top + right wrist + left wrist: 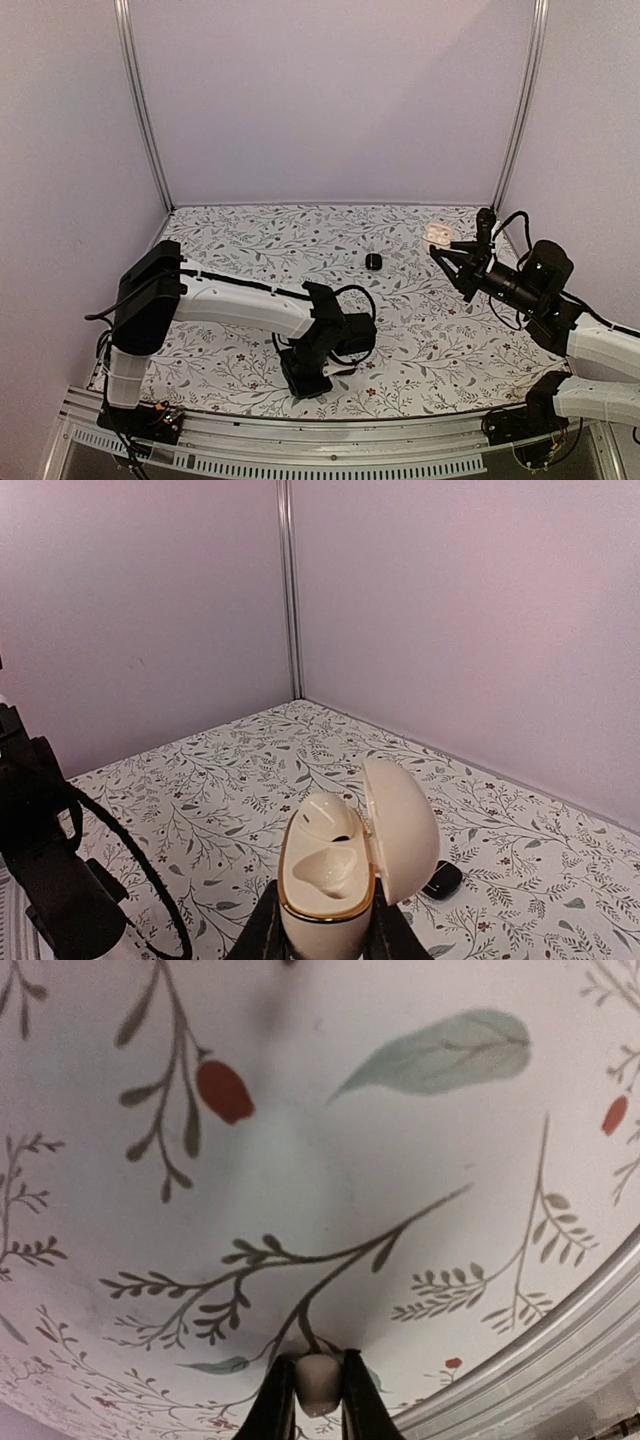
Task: Insert the wireless bluetooth earbuds into the charging case
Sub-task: Pick up the right earbud from the center of the board, then place the right earbud in the right side groove of the charging case.
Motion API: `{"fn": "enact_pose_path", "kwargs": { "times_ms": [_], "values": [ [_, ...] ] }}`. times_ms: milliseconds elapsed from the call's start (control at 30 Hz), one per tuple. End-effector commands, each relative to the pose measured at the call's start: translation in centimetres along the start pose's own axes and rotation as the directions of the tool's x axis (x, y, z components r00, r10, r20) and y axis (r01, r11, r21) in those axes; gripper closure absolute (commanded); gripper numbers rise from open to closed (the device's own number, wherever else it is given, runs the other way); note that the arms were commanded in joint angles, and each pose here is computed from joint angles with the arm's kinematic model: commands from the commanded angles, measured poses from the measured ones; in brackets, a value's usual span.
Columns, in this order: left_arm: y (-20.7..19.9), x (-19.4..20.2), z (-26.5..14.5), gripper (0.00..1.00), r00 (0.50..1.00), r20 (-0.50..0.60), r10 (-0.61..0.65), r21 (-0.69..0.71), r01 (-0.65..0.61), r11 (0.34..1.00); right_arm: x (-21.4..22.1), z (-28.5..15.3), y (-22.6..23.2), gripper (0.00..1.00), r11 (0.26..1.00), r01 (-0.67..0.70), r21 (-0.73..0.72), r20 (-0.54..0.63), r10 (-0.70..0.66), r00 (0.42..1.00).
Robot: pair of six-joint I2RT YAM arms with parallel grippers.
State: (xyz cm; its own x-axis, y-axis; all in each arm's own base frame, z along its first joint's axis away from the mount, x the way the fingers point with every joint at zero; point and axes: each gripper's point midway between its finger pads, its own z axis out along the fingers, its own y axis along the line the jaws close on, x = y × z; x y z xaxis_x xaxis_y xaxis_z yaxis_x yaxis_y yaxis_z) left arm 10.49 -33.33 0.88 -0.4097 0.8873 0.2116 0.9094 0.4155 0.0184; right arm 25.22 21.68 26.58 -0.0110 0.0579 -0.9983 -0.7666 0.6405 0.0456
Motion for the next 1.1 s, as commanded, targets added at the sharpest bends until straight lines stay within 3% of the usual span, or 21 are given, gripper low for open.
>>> {"fn": "enact_pose_path", "kwargs": {
  "times_ms": [0,167,267,333,467,567,633,733,833,1067],
  "values": [
    [2.7,-4.3,-2.6,1.0,0.963,0.259,-0.07,-0.019,0.078,0.997,-1.2,0.4,0.2,1.0,1.0,-0.001,-0.024,0.022,0.001,1.0],
    [5.9,-6.5,-8.7,1.0,0.853,0.507,-0.122,-0.056,0.174,0.983,-0.9,0.9,0.5,1.0,0.999,-0.014,-0.053,0.012,0.014,1.0],
    [7.8,-7.6,-14.4,1.0,0.709,0.692,-0.134,-0.061,0.243,0.968,-1.0,1.3,0.8,1.0,0.997,-0.017,-0.08,0.009,0.018,1.0],
    [8.4,-7.7,-18.4,1.0,0.591,0.796,-0.132,-0.03,0.256,0.966,-1.1,1.6,1.3,1.0,0.994,-0.012,-0.111,0.012,0.014,1.0],
    [7.9,-6.8,-27.1,1.0,0.285,0.954,-0.088,0.03,0.203,0.979,-1.7,2.2,2.7,1.0,0.977,-0.015,-0.212,0.016,0.019,1.0],
    [7.1,-4.5,-33.2,1.0,0.028,0.998,-0.061,0.056,0.137,0.989,-1.8,2.6,3.8,1.0,0.957,-0.028,-0.29,0.019,0.035,0.999],
    [6.0,-3.3,-36.1,1.0,-0.1,0.994,-0.034,0.043,0.083,0.996,-1.8,2.8,4.5,1.0,0.942,-0.041,-0.333,0.018,0.05,0.999],
    [5.1,-2.8,-38.3,1.0,-0.167,0.986,0.009,0.002,0.065,0.998,-1.6,2.9,5.9,1.0,0.916,-0.041,-0.399,0.021,0.053,0.998],
    [3.9,-3.3,-39.1,1.0,-0.188,0.981,0.044,-0.039,0.032,0.999,-1.3,3.0,7.7,1.0,0.887,-0.022,-0.461,0.024,0.037,0.999],
    [0.7,-6.3,-39.1,1.0,-0.182,0.98,0.08,-0.096,-0.08,0.992,-0.8,3.1,10.4,1.0,0.838,0.037,-0.544,0.046,-0.014,0.999]
  ]
}}
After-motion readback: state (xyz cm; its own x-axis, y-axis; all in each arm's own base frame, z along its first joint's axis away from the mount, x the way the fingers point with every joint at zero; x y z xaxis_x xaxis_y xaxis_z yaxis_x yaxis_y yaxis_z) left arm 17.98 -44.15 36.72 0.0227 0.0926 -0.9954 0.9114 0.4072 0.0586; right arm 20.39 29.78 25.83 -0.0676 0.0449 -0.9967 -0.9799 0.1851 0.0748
